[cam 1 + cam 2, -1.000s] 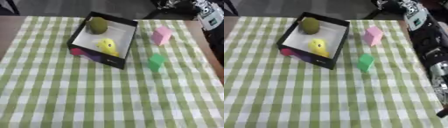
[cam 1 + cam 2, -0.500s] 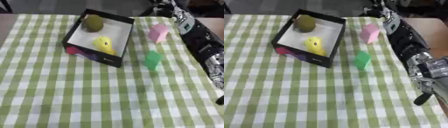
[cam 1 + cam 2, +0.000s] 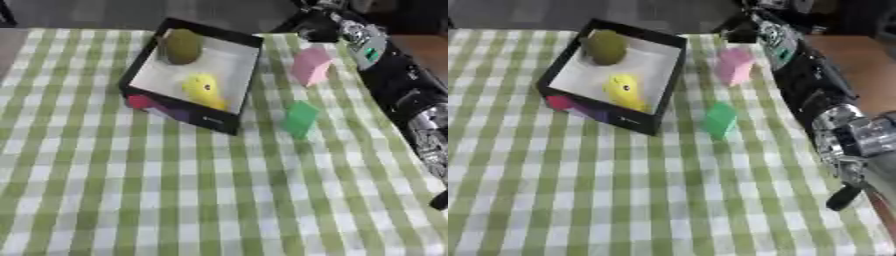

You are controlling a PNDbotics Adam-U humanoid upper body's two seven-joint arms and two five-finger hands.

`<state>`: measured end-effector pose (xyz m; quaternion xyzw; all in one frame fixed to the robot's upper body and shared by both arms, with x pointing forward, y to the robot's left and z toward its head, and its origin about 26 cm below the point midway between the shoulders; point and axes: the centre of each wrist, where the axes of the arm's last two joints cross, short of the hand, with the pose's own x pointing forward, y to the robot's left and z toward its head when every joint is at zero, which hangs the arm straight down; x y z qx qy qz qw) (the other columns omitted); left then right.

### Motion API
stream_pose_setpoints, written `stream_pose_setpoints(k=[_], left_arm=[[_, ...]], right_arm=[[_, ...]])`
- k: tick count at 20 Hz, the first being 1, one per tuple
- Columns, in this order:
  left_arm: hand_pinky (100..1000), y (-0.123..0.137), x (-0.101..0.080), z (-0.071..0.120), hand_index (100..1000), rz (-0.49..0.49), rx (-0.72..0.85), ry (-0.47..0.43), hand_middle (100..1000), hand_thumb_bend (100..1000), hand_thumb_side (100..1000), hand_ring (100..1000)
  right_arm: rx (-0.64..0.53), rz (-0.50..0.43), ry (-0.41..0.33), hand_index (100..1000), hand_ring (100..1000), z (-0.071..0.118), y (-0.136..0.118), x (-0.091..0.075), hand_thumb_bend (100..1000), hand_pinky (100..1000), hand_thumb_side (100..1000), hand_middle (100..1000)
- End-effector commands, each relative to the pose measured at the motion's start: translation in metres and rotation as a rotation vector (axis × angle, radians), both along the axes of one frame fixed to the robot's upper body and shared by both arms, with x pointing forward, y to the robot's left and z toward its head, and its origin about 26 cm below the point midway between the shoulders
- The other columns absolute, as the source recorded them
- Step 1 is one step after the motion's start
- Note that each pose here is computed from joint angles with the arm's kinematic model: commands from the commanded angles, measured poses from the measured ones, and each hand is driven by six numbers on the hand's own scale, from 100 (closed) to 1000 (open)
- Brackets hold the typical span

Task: Pick up objects on the table and place them in the box.

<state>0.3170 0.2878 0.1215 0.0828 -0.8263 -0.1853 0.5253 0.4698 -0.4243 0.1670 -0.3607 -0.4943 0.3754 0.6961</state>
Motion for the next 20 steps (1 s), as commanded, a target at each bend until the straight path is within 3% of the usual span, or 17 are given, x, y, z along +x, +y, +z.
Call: stream_pose_setpoints(k=[1,8,14,16,17,20], left_arm=[[637,0.002,-0.001,0.005,908,0.005,0.014,-0.014,599,171,1000,593],[637,0.002,-0.001,0.005,910,0.001,0.017,-0.013,599,160,1000,593],[638,0.002,-0.001,0.004,911,0.003,0.017,-0.01,599,154,1000,593],[638,0.002,-0.001,0.004,911,0.004,0.018,-0.009,599,153,1000,593],[638,0.002,-0.001,0.004,911,0.004,0.018,-0.009,599,150,1000,593],[638,0.002,-0.001,0.003,911,0.005,0.018,-0.005,599,148,1000,594]], right_arm=[[-0.059,0.043,0.065,990,936,0.022,-0.011,-0.002,312,952,614,945],[-0.206,0.081,0.258,985,929,0.022,-0.011,-0.003,355,942,565,951],[-0.298,0.11,0.282,986,924,0.037,-0.008,-0.002,370,931,543,949],[-0.332,0.121,0.266,953,792,0.043,-0.006,-0.002,350,856,463,892],[-0.345,0.126,0.255,903,666,0.046,-0.005,-0.003,298,811,367,815],[-0.382,0.144,0.17,786,491,0.059,-0.002,-0.003,216,738,215,696]])
